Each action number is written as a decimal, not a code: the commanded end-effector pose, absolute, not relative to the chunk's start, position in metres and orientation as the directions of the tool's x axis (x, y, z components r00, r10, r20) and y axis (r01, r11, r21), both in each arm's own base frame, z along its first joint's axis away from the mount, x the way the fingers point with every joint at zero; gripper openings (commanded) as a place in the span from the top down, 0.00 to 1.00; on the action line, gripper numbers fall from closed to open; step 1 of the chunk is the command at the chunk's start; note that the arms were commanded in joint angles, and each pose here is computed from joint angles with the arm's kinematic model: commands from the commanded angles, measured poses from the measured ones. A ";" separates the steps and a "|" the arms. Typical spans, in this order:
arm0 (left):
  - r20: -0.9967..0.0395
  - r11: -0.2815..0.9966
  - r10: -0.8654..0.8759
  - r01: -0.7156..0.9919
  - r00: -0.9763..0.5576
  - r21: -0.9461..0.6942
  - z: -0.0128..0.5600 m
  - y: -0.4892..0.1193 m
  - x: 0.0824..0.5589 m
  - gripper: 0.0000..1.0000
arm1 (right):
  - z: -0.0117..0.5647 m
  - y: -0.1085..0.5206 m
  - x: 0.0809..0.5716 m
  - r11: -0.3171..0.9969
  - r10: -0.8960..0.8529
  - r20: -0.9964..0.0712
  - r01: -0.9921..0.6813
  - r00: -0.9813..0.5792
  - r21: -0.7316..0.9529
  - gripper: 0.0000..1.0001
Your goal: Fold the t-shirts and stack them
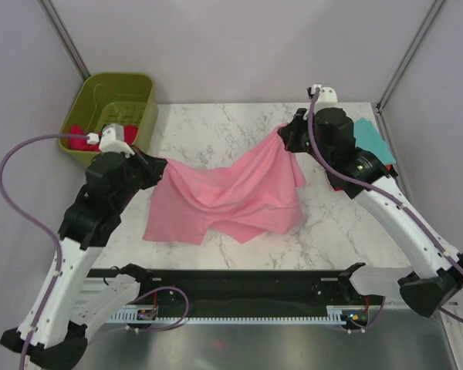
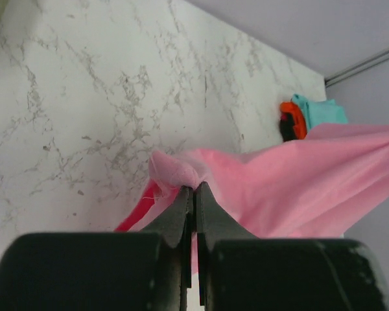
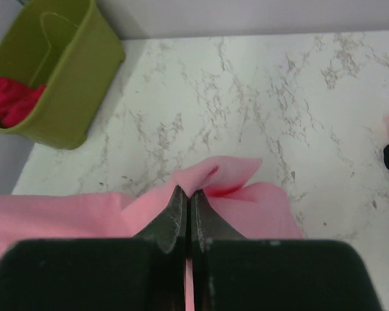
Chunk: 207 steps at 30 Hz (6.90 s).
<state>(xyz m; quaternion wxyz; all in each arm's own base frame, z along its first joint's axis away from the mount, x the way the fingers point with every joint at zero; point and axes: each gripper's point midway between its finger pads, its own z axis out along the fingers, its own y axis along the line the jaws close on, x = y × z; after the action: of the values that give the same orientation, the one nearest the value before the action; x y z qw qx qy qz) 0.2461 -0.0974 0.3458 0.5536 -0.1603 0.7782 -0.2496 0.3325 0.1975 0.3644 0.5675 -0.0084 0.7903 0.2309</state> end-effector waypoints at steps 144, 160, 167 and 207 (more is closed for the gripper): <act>-0.533 0.803 -0.595 -0.480 -0.601 -0.354 0.074 -0.049 0.290 0.22 | 0.039 0.080 0.366 0.922 0.264 -0.748 0.386 -0.609 0.011 0.51; -0.476 0.776 -0.615 -0.591 -0.628 -0.223 0.041 -0.035 0.284 0.25 | 0.068 0.058 0.364 0.887 0.250 -0.802 0.461 -0.543 -0.036 0.83; -0.432 0.799 -0.596 -0.553 -0.677 -0.237 0.026 -0.047 0.288 0.51 | 0.070 0.061 0.363 0.892 0.262 -0.800 0.452 -0.540 -0.013 0.83; -0.608 0.530 -0.773 -0.714 -0.184 -0.457 0.106 0.035 0.253 0.98 | 0.036 0.073 0.358 0.883 0.469 -0.634 0.340 -0.615 0.324 0.27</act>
<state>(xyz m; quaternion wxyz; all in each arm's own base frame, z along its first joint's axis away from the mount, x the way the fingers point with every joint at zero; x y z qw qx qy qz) 0.2557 0.0231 0.1031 0.4031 -0.4569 0.7912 -0.0516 0.3502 0.0601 0.0277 0.3622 0.2211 0.9049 0.0327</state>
